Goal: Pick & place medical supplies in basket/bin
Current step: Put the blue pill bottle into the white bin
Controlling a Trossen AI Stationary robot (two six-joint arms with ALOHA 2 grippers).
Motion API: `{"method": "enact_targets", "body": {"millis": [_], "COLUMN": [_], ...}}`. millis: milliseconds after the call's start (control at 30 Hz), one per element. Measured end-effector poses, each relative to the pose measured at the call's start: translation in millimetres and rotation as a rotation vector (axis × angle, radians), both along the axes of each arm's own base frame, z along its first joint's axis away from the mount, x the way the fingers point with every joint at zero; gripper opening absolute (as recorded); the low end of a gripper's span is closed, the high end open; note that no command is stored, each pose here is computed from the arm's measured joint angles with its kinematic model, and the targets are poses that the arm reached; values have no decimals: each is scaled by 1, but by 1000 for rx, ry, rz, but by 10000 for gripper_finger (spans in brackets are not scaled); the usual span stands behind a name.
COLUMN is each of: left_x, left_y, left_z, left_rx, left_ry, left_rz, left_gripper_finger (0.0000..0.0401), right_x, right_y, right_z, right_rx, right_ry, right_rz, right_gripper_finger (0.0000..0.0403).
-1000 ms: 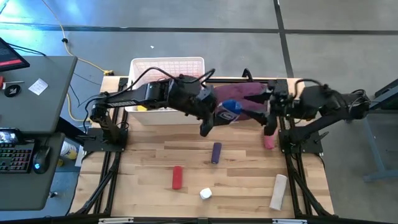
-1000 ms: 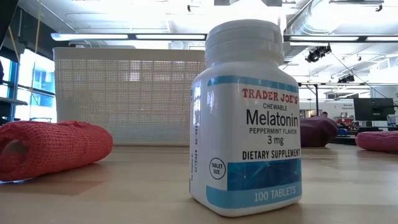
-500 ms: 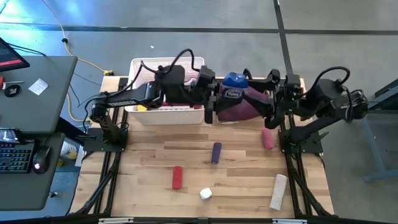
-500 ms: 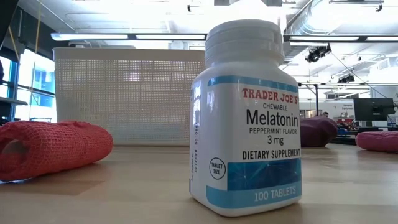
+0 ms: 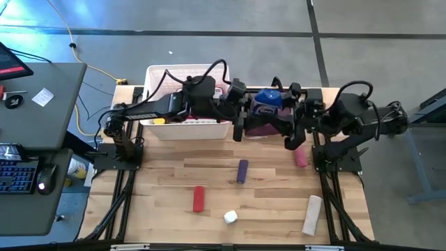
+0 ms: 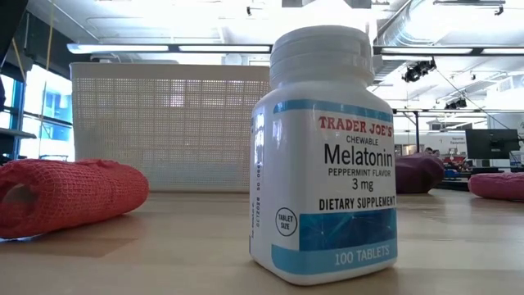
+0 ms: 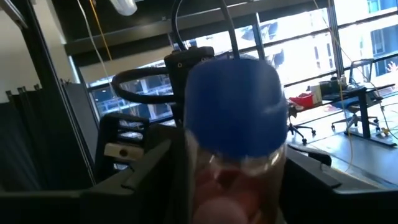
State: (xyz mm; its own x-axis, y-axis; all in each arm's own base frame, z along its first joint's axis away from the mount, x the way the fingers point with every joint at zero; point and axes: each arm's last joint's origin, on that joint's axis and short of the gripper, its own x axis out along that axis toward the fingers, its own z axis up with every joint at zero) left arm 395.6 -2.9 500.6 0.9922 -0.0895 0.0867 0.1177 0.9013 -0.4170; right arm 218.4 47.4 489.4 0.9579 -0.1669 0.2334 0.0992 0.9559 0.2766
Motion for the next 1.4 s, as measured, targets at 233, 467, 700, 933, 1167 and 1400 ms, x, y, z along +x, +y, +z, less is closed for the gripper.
{"method": "enact_targets", "body": {"millis": [233,467,700,933,1167,1400], "left_x": [0,0,-19,-49,-60,-56], "left_y": [0,0,2,17,23,22], "left_z": [-1,-11,-25,-8,10,12], "left_rx": [23,40,81,135,155,129], "left_ry": [8,107,348,353,242,199], "left_rz": [-3,-46,-179,-139,-117,-157], "left_gripper_finger": [216,243,300,326,328,328], "right_x": [0,-4,-27,-28,-12,-5], "right_y": [0,-2,-11,-9,-2,-3], "right_z": [0,-3,1,-20,-35,-36], "right_rx": [-5,-98,-102,-58,-4,-3], "right_ry": [5,67,109,292,391,389], "right_rz": [-10,-67,-150,-40,59,62], "right_gripper_finger": [148,118,118,119,118,120]}}
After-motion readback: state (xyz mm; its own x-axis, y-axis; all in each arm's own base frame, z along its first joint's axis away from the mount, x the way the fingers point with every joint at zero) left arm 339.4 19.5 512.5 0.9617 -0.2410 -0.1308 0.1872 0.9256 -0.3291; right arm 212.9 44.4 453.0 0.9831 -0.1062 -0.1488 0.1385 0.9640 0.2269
